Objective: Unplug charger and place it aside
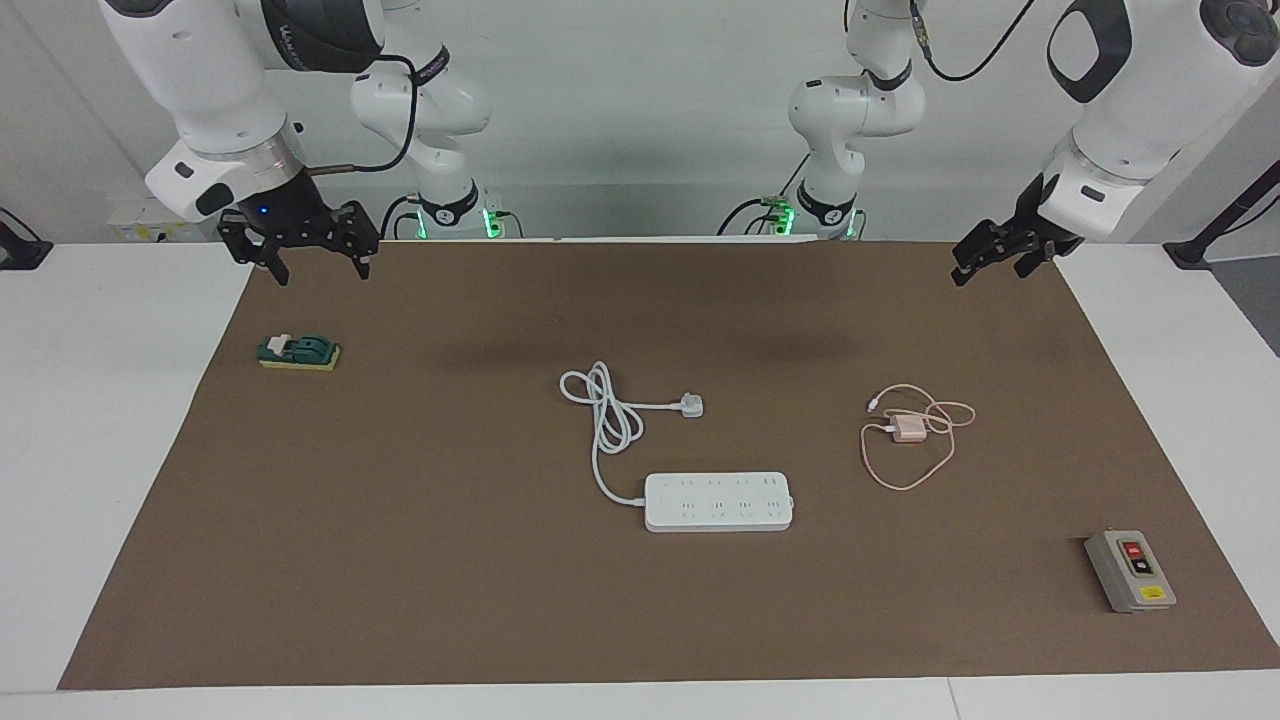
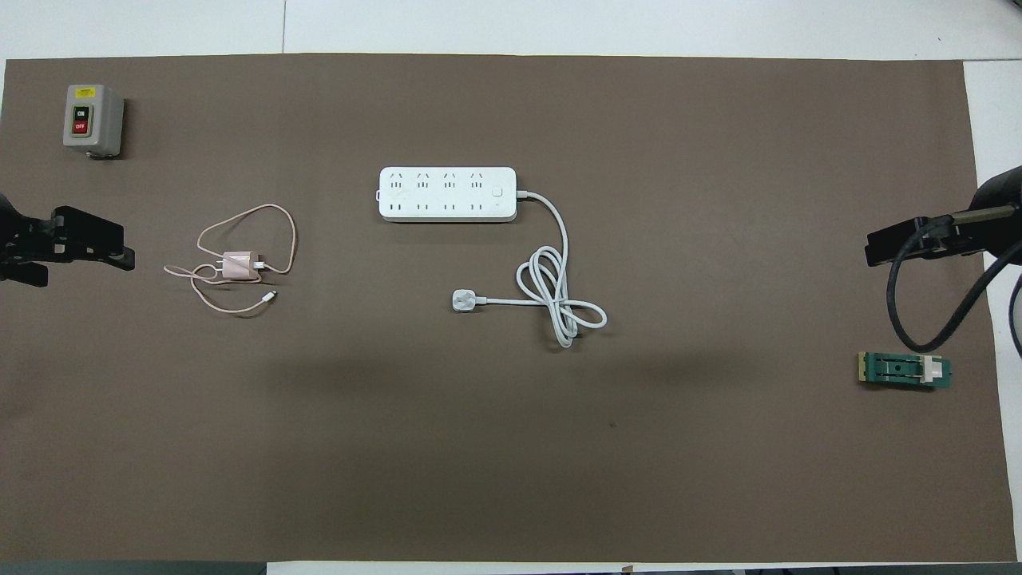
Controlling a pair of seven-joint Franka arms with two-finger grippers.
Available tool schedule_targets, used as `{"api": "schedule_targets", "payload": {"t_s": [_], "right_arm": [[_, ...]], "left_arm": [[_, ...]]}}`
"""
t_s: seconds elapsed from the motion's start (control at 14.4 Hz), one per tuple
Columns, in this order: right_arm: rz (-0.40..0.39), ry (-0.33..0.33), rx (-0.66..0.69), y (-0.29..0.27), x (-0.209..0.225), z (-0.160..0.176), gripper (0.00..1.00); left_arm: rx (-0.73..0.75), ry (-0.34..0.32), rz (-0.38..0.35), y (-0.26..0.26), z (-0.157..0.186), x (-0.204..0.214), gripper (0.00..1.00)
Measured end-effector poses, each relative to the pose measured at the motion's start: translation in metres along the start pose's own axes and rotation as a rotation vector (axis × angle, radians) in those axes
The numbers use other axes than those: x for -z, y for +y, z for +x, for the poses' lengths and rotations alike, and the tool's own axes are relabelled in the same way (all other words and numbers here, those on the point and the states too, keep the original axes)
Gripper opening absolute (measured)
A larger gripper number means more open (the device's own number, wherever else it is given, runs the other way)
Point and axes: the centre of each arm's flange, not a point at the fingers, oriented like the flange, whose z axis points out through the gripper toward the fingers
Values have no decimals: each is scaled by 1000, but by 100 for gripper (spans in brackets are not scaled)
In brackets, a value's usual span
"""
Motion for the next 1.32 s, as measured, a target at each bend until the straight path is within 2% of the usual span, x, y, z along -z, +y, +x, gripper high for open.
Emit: {"api": "schedule_targets", "payload": {"t_s": [0.28, 0.63, 1.04, 1.32], "right_arm": [[0, 4, -21, 12, -4, 0, 100], [3, -28, -30, 16, -3, -5, 100], [3, -27, -22, 12, 1, -6, 100], [3, -27, -22, 12, 1, -6, 100]], "left_arm": [[-69, 3, 0, -1, 1, 2, 100], [-75, -2, 14, -2, 1, 1, 100], [-92, -41, 23, 6, 8, -16, 100], [-107, -39, 26, 14, 8, -15, 100]]}}
